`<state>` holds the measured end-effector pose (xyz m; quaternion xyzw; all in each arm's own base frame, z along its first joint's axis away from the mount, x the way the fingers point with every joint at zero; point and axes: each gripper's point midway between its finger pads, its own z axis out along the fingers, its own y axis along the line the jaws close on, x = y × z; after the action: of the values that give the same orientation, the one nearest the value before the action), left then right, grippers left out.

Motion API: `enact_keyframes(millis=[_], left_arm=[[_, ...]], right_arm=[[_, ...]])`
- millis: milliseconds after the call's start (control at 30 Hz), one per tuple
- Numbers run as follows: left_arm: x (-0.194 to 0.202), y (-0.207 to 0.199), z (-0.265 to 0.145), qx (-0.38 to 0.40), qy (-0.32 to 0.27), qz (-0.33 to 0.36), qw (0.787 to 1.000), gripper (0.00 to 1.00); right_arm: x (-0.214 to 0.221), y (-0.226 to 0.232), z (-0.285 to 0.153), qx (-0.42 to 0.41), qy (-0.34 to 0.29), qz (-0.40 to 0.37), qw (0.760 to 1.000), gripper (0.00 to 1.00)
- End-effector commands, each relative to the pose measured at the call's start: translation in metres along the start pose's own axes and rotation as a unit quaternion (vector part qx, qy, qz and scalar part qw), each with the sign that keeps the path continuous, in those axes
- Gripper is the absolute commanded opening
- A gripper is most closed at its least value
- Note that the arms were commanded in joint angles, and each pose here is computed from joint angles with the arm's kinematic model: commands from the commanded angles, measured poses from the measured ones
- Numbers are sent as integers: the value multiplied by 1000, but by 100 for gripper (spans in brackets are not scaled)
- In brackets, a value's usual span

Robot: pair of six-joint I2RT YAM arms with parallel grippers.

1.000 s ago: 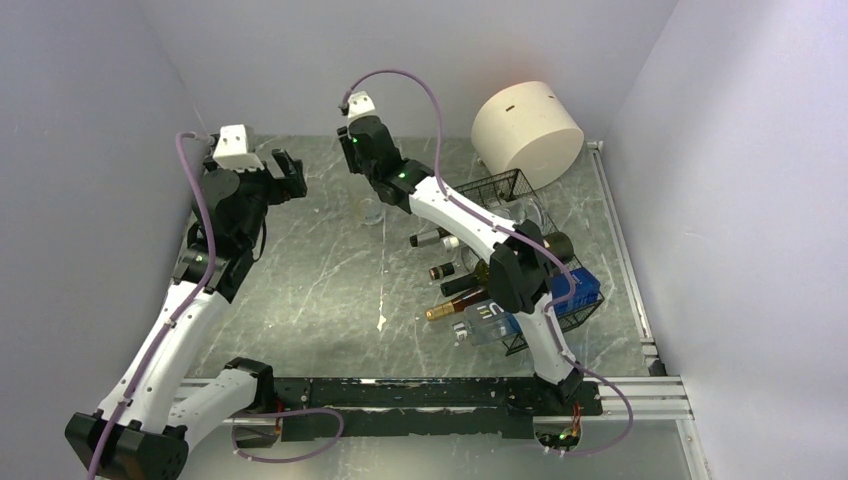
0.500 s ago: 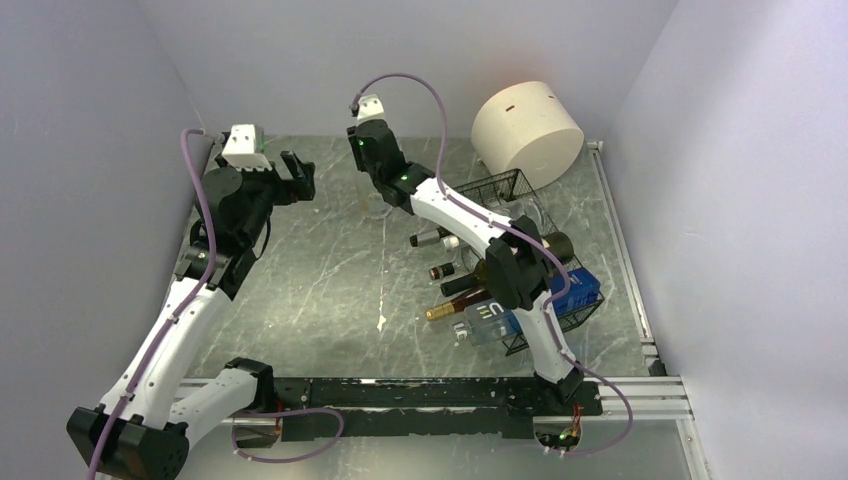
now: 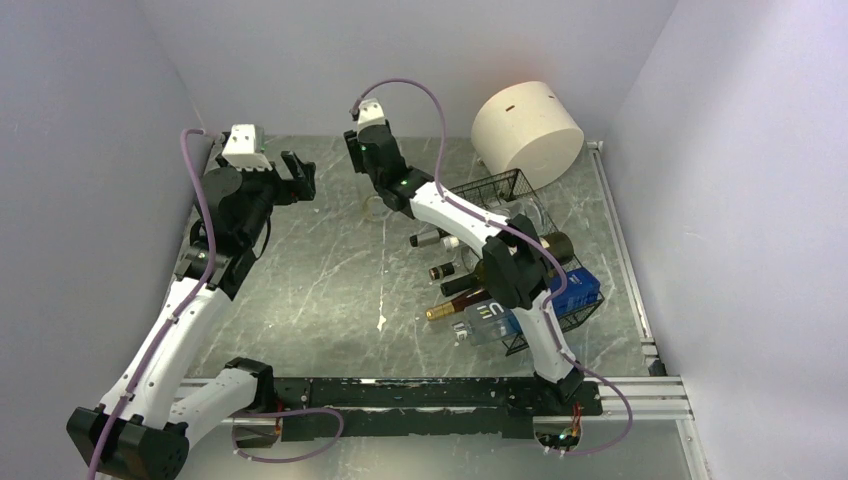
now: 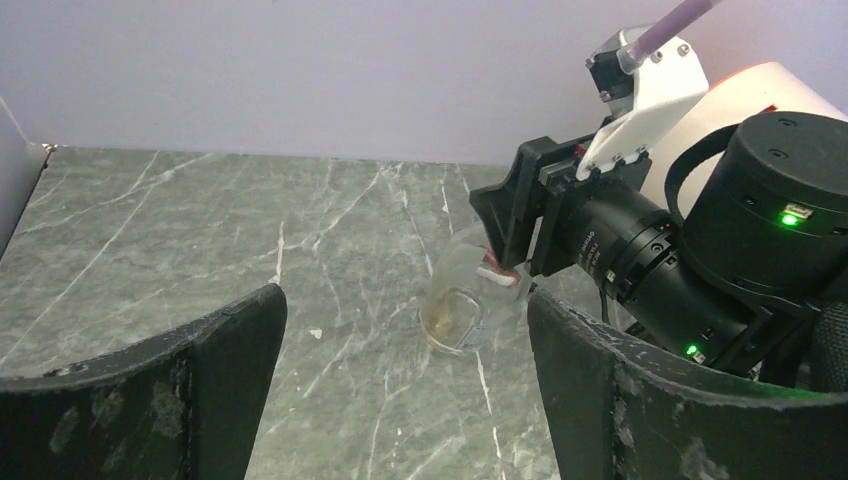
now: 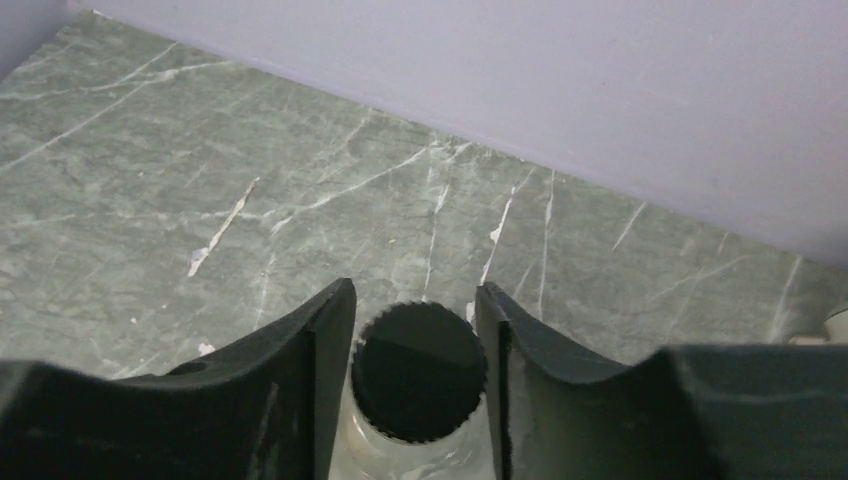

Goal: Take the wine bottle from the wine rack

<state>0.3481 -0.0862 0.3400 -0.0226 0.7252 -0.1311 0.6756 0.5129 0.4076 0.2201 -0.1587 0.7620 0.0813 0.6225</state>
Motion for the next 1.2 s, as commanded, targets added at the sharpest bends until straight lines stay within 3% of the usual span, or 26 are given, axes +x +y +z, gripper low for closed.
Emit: enact_keyframes(millis=[0, 133, 267, 367, 533, 800, 1167], left_arm=[[-16, -5, 0, 11, -23, -7, 1000, 94], [-15, -9, 0, 21, -20, -9, 1000, 94], [-12, -11, 3, 24, -14, -11, 1000, 94], [-9, -12, 5, 28, -8, -12, 1000, 94], [-12, -23, 3, 52, -1, -20, 998, 94], [-2, -21, 9, 44, 8, -15, 999, 94], [31, -14, 26, 10, 43, -3, 999, 94]], right_arm=[[-74, -9, -25, -8, -77, 18, 997, 60], [-93, -11, -43, -26, -75, 9, 997, 81], [-119, -15, -79, -58, -77, 11, 995, 89], [-121, -18, -110, -87, -69, 4, 994, 91], [-86, -34, -158, -110, -17, -31, 993, 92], [-15, -77, -225, -99, 113, -130, 980, 93], [50, -122, -275, -45, 229, -274, 933, 100]])
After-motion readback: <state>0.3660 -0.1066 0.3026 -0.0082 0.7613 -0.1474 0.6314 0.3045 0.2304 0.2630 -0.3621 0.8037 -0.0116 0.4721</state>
